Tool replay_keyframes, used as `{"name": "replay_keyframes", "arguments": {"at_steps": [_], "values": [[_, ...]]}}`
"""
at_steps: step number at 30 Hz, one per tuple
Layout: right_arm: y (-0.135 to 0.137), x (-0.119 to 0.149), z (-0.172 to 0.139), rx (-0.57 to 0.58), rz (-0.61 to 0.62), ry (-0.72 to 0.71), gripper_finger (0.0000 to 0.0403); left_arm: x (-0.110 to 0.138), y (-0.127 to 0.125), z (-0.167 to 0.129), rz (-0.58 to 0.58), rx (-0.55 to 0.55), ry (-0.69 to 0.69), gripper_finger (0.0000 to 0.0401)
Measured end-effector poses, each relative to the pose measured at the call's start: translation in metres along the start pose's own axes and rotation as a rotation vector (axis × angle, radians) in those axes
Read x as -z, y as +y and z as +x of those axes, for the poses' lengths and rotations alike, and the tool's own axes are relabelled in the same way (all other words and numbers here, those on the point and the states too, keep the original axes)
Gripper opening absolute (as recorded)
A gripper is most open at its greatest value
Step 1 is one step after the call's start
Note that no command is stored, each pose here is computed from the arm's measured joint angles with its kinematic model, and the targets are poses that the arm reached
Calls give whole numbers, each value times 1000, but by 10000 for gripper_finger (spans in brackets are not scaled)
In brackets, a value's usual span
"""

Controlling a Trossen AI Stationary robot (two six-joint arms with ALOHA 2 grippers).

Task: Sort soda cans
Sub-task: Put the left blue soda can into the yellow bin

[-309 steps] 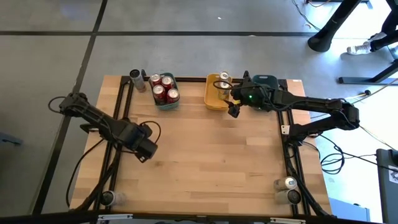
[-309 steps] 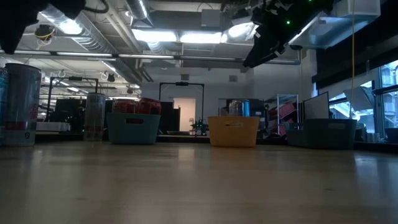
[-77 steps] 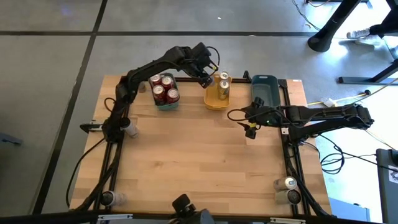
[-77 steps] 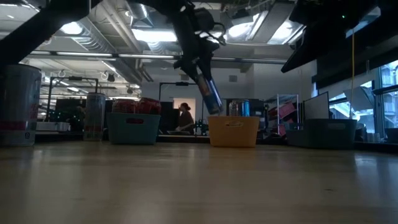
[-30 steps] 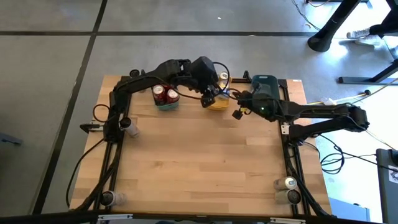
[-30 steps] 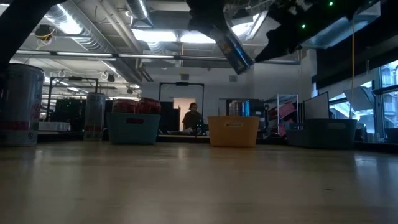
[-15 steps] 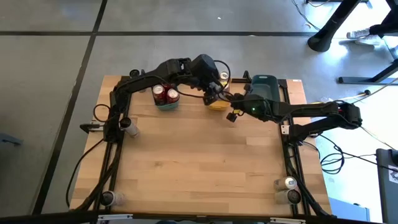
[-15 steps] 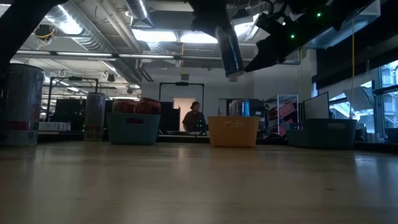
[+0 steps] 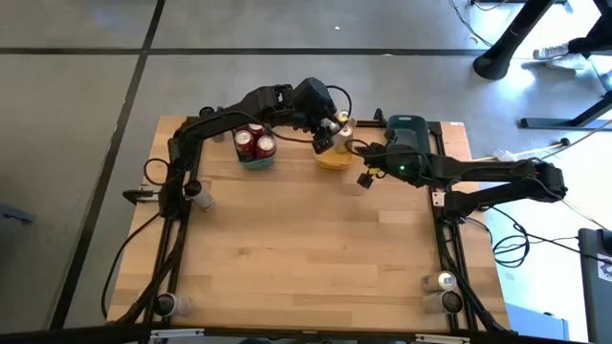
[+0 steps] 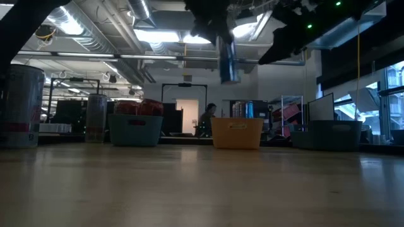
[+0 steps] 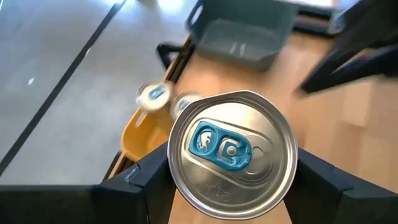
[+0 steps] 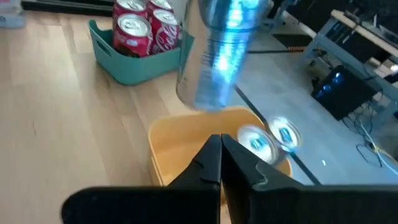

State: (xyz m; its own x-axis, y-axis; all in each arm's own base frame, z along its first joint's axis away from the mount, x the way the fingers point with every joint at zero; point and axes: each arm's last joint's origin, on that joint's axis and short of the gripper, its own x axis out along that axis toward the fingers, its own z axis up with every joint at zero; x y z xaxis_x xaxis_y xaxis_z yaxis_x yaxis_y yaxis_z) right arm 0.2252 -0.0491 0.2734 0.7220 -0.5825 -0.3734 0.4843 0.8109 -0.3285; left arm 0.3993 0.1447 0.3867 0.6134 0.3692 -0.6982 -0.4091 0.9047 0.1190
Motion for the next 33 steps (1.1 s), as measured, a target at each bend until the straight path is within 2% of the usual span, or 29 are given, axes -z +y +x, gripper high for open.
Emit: {"name": "replay_keyframes", "arguments": {"at_steps": [7, 18, 33], "values": [[-10, 3, -20, 4, 47, 31, 5, 17, 28, 39, -109, -55, 12, 222], [-7, 9, -16, -3, 31, 82, 5, 42, 61, 90, -234, -119, -48, 221], [2, 42, -8, -6, 70, 147, 5, 67, 69, 145, -222, -130, 4, 221]]}}
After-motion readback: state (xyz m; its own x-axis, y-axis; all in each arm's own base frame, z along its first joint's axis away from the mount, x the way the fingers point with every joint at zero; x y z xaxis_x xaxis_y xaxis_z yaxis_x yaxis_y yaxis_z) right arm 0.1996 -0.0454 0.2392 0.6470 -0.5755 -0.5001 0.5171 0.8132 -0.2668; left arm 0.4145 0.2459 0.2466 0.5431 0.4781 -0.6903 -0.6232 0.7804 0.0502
